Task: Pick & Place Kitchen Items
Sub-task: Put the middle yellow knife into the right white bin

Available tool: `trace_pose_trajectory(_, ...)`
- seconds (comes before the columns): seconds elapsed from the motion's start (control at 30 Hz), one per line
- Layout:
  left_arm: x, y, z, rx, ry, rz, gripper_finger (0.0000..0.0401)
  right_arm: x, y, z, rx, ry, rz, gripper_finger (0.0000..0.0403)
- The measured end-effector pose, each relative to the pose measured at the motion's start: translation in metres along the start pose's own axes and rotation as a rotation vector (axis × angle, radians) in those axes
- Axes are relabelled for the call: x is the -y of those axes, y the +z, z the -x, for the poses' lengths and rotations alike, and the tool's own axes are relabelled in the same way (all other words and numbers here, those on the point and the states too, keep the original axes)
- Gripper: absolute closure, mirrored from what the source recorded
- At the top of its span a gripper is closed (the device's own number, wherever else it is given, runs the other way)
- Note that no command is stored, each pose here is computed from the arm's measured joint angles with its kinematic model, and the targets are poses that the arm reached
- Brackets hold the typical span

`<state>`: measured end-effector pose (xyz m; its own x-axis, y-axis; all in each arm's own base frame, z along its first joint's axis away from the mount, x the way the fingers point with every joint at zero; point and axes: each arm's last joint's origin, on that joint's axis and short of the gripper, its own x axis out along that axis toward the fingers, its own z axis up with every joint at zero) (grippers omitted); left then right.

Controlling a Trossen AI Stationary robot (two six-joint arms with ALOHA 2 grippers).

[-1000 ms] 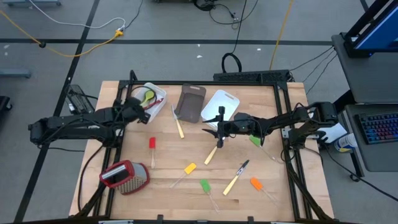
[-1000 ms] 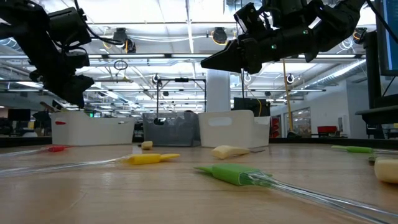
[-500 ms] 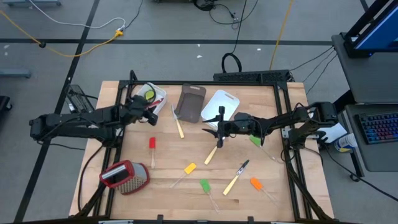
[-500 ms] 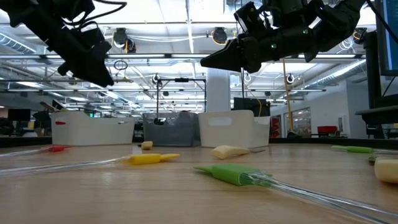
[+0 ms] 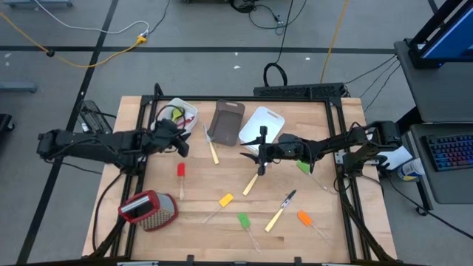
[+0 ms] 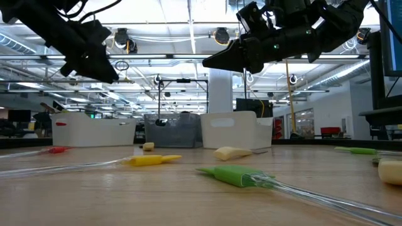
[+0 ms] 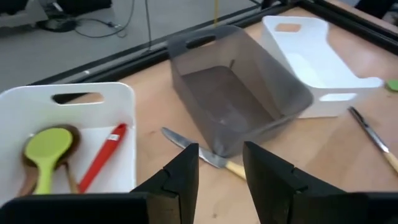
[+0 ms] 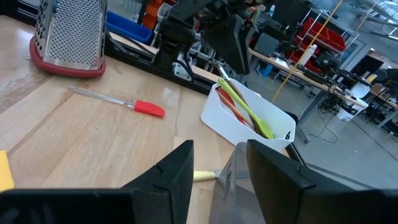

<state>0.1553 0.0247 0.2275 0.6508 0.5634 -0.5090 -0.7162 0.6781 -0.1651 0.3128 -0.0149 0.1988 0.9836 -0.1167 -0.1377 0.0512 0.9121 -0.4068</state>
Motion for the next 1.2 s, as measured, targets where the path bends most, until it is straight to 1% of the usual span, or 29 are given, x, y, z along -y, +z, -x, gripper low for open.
trace_pose_trajectory(0.13, 0.012, -0.003, -0.003, 0.003, -0.049, -0.03, 0.0274, -0.001, -0.002, 0.0, -0.02, 0.013, 0.002, 0.0261)
trace_pose_trajectory(0.2, 0.018, -0.004, -0.006, 0.001, -0.066, -0.041, 0.0274, -0.003, -0.004, 0.0, -0.029, 0.056, 0.003, 0.0261)
trace_pose_trajectory(0.47, 0.034, -0.014, -0.02, -0.031, -0.083, -0.08, 0.0274, -0.02, -0.019, 0.006, -0.09, 0.462, -0.007, 0.0261)
trace_pose_trajectory(0.57, 0.037, -0.018, -0.024, -0.047, -0.077, -0.091, 0.0274, -0.023, -0.022, 0.008, -0.105, 0.541, -0.029, 0.0261)
trace_pose_trajectory(0.7, 0.04, -0.019, -0.029, -0.044, -0.08, -0.091, 0.0274, -0.028, -0.029, 0.005, -0.124, 0.59, -0.093, 0.0261)
trace_pose_trajectory(0.77, 0.042, -0.018, -0.03, -0.03, -0.089, -0.093, 0.0274, -0.031, -0.032, 0.003, -0.132, 0.594, -0.11, 0.0261)
trace_pose_trajectory(0.83, 0.042, -0.018, -0.03, -0.027, -0.091, -0.106, 0.0274, -0.035, -0.037, 0.0, -0.142, 0.601, -0.117, 0.0261)
trace_pose_trajectory(1.1, 0.043, -0.017, -0.03, -0.017, -0.097, -0.101, 0.0274, -0.054, -0.069, -0.009, -0.258, 0.656, -0.134, 0.0261)
trace_pose_trajectory(1.2, 0.043, -0.017, -0.03, -0.02, -0.095, -0.105, 0.0274, -0.059, -0.079, -0.013, -0.269, 0.661, -0.137, 0.0261)
